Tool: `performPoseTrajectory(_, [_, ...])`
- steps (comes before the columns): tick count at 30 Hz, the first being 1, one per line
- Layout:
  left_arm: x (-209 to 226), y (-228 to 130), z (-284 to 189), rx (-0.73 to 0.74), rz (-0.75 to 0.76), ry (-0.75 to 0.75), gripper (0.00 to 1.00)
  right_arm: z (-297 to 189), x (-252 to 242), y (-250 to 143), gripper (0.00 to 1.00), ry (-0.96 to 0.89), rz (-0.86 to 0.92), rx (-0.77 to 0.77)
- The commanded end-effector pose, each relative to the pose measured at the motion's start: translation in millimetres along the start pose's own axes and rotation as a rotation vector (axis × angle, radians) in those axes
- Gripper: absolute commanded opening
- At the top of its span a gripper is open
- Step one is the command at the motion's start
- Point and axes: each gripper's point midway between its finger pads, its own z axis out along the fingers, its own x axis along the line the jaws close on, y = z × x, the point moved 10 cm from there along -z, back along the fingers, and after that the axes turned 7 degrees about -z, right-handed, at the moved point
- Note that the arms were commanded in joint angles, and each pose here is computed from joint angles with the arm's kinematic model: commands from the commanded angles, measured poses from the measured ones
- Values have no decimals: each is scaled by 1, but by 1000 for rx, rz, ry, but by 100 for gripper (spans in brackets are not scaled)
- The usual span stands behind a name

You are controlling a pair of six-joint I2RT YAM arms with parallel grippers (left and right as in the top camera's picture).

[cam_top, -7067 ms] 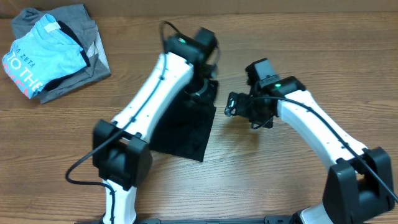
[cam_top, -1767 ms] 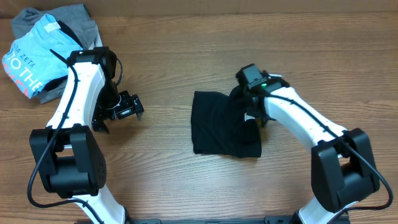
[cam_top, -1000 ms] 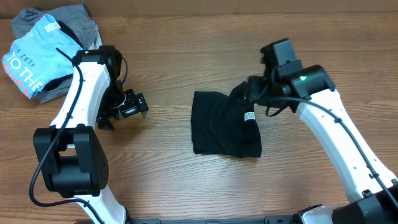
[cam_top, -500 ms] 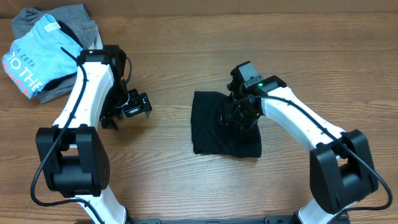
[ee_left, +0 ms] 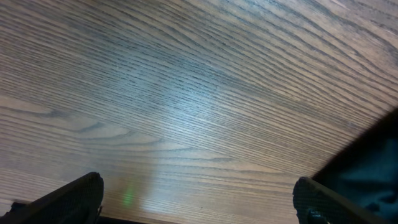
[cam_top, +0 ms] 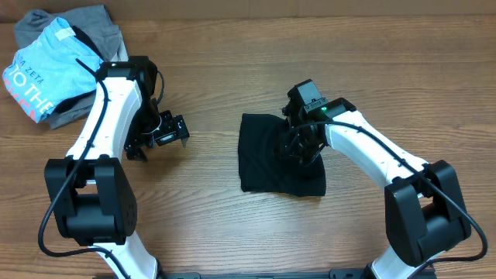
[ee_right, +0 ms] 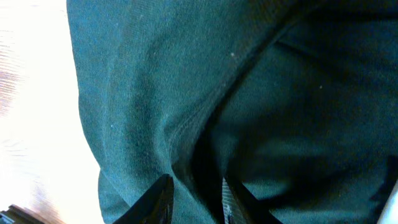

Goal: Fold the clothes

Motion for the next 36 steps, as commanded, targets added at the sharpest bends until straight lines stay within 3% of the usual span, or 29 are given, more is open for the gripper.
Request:
performPoseTrajectory(1, [-1, -4, -2, -2, 31, -12, 100, 3, -1, -3, 22, 7, 6, -1])
performPoseTrajectory(5, [-1, -4, -2, -3, 31, -12, 100, 7, -4, -5, 4, 1, 8, 1])
performPoseTrajectory(17, [-1, -4, -2, -4, 39, -11, 100, -44, -24, 7, 4, -252, 67, 5])
performPoseTrajectory(18, [-1, -4, -2, -4, 39, -10, 100, -44, -26, 6, 8, -272, 71, 15])
performPoseTrajectory(20, [-1, -4, -2, -3, 40, -12, 100, -44, -29, 2, 42, -289, 79, 38])
performPoseTrajectory(21, [-2, -4, -2, -3, 39, -14, 100, -43, -30, 0, 46, -291, 81, 47])
performPoseTrajectory(29, [-1, -6, -2, 7, 39, -7, 100, -63, -35, 12, 48, -372, 142, -42])
performPoseTrajectory(34, [-1, -6, -2, 8, 39, -7, 100, -97, -38, 40, 60, -342, 170, -188])
performPoseTrajectory(36, [-1, -6, -2, 8, 39, -7, 100, -105, -46, 49, 60, -335, 170, -240])
